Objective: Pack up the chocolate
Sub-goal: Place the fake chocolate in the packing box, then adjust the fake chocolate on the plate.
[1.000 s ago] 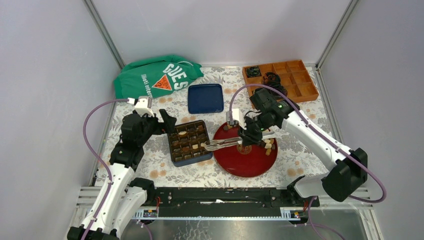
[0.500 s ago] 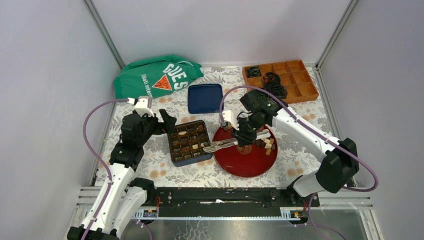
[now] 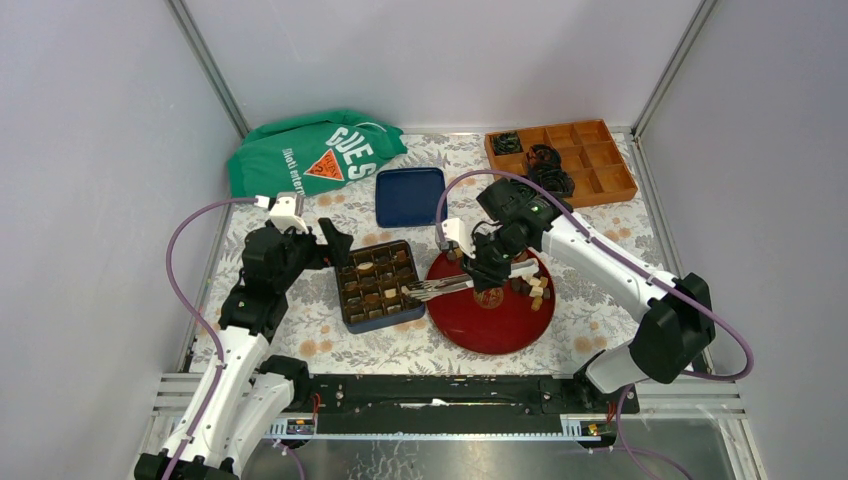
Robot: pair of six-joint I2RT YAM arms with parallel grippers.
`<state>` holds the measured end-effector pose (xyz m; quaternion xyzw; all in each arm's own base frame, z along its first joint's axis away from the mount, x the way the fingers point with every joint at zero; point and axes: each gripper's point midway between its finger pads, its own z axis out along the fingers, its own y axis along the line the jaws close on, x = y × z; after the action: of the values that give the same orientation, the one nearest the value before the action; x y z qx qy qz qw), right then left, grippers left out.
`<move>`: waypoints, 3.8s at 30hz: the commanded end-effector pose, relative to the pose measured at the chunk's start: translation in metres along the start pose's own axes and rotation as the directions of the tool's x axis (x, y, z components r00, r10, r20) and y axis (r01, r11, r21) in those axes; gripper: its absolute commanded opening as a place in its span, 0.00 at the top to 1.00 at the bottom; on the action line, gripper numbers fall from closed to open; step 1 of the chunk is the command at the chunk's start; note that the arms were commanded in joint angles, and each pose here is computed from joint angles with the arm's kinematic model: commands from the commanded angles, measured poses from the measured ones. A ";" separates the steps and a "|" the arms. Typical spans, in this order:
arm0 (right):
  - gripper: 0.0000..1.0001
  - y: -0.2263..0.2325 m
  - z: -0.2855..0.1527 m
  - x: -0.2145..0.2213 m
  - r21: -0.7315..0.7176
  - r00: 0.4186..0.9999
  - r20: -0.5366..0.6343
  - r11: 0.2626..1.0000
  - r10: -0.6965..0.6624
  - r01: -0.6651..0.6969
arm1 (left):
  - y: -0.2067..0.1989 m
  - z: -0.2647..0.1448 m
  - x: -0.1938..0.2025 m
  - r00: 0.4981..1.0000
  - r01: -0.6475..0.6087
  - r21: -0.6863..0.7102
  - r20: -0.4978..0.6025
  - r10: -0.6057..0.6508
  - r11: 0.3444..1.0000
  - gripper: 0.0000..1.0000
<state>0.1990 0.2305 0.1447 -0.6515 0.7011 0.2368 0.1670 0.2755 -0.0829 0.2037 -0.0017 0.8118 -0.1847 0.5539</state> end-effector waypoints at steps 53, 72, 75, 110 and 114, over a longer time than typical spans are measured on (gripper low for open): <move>0.61 0.006 -0.098 0.028 0.155 0.815 0.562 0.950 0.141 -0.271 | -0.003 -0.002 -0.016 0.999 -0.018 0.003 0.038 0.018 1.000 0.01; 0.60 -0.001 -0.098 0.037 0.194 0.824 0.546 0.934 0.152 -0.301 | -0.004 -0.003 -0.018 0.999 -0.019 0.003 0.043 0.019 1.000 0.01; 0.60 -0.006 -0.098 0.042 0.218 0.832 0.531 0.922 0.164 -0.321 | -0.004 -0.004 -0.018 0.999 -0.018 0.005 0.042 0.018 1.000 0.01; 0.58 -0.065 -0.057 0.109 0.388 0.866 0.135 0.778 0.482 -0.494 | -0.004 -0.003 -0.017 0.999 -0.019 0.006 0.038 0.018 1.000 0.01; 0.57 -0.068 -0.056 0.107 0.390 0.864 0.129 0.776 0.487 -0.495 | -0.003 -0.003 -0.017 0.999 -0.018 0.004 0.038 0.018 1.000 0.01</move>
<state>0.2424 0.1024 0.1087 -0.3967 0.8827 0.1391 0.2103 0.2759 -0.0830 0.2018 -0.0020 0.8140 -0.1842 0.5508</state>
